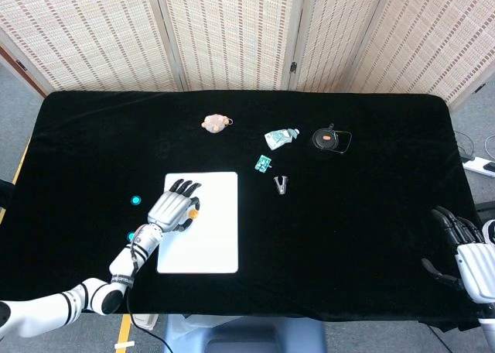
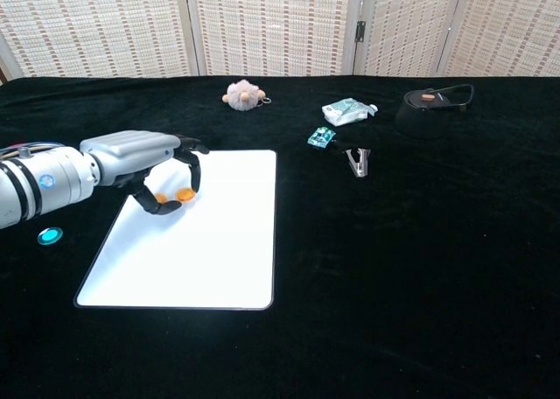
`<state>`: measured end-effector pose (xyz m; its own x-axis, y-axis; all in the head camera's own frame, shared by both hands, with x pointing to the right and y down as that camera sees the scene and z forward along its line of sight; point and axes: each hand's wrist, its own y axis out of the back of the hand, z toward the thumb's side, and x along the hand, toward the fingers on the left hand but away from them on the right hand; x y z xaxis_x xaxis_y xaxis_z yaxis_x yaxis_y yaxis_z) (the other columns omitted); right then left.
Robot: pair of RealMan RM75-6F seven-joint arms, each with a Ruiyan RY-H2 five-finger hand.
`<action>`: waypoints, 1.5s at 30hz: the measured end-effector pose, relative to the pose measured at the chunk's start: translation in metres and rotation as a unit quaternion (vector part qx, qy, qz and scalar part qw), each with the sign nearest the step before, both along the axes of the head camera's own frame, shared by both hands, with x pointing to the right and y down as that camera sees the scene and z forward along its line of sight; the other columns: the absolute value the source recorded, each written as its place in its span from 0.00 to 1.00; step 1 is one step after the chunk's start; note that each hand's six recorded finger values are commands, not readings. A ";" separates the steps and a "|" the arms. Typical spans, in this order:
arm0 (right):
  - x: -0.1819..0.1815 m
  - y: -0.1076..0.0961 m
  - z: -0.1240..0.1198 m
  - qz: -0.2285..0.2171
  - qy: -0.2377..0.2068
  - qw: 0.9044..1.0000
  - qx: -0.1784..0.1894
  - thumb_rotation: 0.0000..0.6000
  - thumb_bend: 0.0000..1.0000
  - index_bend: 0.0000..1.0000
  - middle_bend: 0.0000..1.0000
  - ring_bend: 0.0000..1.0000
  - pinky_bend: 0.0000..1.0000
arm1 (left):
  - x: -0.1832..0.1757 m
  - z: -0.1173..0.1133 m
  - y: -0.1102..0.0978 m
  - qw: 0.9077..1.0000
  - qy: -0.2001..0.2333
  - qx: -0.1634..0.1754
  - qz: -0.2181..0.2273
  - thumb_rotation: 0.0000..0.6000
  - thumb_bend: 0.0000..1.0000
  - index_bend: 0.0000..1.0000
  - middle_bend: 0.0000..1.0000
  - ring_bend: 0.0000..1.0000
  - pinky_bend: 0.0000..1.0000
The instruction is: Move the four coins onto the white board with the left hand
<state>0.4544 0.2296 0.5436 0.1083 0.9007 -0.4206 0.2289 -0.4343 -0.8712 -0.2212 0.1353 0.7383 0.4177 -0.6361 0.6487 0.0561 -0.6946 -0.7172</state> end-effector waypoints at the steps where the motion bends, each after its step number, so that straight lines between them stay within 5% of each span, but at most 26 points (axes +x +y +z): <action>1: 0.000 0.000 0.000 0.000 0.000 1.000 0.000 1.00 0.30 0.01 0.10 0.17 0.13 | 0.000 0.001 0.000 1.000 -0.001 -0.001 0.000 1.00 0.46 0.47 0.11 0.01 0.00; 22: -0.001 -0.001 -0.003 0.000 0.001 1.000 0.003 1.00 0.30 0.01 0.10 0.17 0.13 | -0.012 -0.006 -0.004 0.999 0.012 -0.001 -0.032 1.00 0.46 0.33 0.10 0.00 0.00; 33: -0.006 -0.002 -0.001 -0.006 0.000 1.000 0.001 1.00 0.30 0.01 0.10 0.17 0.13 | -0.093 0.000 -0.020 0.992 -0.027 0.001 -0.126 1.00 0.46 0.38 0.10 0.00 0.00; 45: -0.009 -0.003 -0.002 -0.008 0.002 1.000 0.001 1.00 0.30 0.01 0.10 0.17 0.13 | -0.150 0.023 -0.008 0.982 -0.073 -0.016 -0.173 1.00 0.46 0.38 0.10 0.00 0.00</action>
<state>0.4455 0.2269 0.5415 0.1219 0.9000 -0.4186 0.2182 -0.4357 -0.8732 -0.3708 0.1269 0.7614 0.0810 -0.7013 0.7082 -0.0873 -0.7128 -0.6959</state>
